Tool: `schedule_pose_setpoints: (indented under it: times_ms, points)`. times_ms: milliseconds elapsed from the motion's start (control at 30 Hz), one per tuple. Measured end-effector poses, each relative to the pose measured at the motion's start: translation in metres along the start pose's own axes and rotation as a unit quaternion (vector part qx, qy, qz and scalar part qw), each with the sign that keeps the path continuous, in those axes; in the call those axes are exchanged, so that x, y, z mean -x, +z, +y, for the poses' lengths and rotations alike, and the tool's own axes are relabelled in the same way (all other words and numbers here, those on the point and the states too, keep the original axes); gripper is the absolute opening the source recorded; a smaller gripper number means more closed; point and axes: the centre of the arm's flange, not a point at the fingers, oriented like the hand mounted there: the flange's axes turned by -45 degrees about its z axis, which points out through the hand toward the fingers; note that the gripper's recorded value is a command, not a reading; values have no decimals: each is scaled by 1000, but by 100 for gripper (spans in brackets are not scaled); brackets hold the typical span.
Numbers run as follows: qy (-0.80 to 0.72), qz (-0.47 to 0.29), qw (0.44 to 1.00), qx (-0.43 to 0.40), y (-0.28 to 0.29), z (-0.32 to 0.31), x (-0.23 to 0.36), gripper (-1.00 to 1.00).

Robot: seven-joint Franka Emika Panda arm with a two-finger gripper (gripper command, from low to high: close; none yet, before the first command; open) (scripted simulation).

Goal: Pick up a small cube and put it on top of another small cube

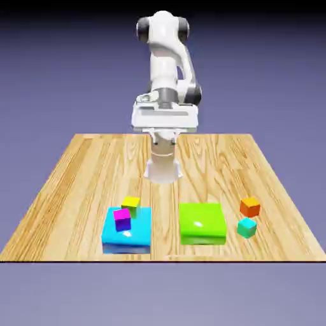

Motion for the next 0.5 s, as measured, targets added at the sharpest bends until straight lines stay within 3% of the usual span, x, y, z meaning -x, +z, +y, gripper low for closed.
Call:
schedule_pose_setpoints:
  times_ms: [500]
  points:
    - [-66, -330, 941, -30, 147, -167, 40, 0]
